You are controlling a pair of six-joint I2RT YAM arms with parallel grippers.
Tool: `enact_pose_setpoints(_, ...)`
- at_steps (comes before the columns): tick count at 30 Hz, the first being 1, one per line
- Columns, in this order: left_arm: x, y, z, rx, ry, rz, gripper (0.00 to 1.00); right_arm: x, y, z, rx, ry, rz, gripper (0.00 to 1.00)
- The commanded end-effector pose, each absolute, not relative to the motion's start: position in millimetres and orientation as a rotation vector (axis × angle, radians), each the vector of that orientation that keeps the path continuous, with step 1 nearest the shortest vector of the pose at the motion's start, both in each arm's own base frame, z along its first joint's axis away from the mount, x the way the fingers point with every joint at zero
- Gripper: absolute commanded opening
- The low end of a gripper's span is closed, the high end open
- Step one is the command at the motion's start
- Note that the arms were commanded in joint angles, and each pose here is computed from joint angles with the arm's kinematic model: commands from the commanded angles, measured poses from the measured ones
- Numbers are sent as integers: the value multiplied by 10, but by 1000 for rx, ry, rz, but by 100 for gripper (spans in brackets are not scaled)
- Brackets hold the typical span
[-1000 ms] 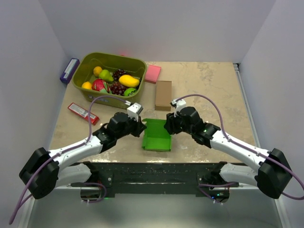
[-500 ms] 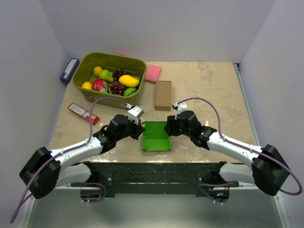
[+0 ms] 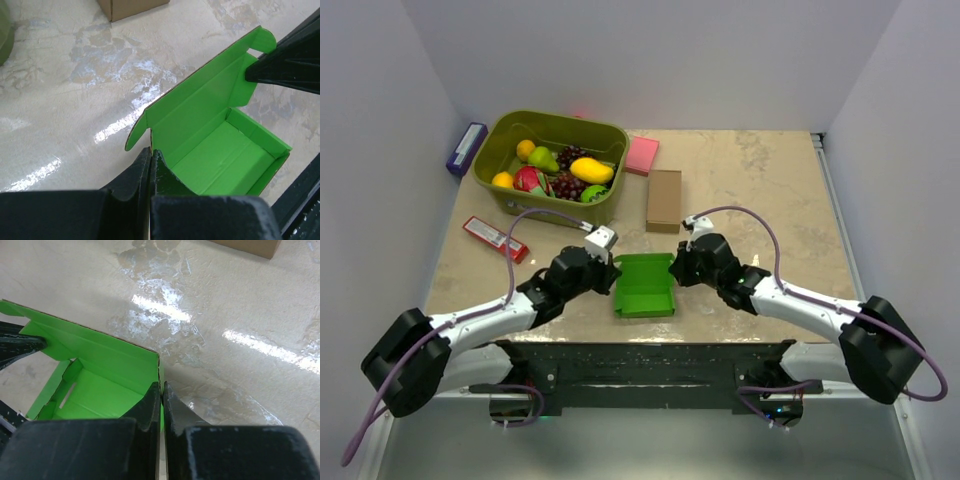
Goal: Fold the paper box
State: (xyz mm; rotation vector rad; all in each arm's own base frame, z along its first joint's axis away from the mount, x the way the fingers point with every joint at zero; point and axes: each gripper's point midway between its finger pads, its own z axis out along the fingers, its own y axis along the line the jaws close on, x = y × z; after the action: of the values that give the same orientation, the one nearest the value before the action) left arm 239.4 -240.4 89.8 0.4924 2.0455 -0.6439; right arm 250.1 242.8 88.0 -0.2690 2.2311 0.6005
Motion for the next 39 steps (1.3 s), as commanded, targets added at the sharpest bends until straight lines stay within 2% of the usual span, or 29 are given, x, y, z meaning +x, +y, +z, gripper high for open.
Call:
enact_pose_setpoints(1, 2471, -2593, 1107, 425, 1957, -696, 0, 2574, 2520, 1014, -137, 2187, 633, 0)
enact_pose_setpoints(13, 2383, -3055, 1094, 396, 1975, -670, 0, 2332, 2729, 1111, 106, 2119, 553, 0)
enact_pose_setpoints(21, 2394, -3270, 1268, 401, 1914, -686, 0, 2343, 2929, 1344, 99, 2047, 516, 0)
enact_pose_setpoints(29, 2589, -3371, 1530, 383, 1800, -655, 0, 2564, 2740, 1652, 246, 1866, 448, 0)
enact_pose_setpoints(39, 2562, -3470, 1365, 343, 1790, -691, 0, 2437, 2575, 1454, 363, 1782, 420, 0)
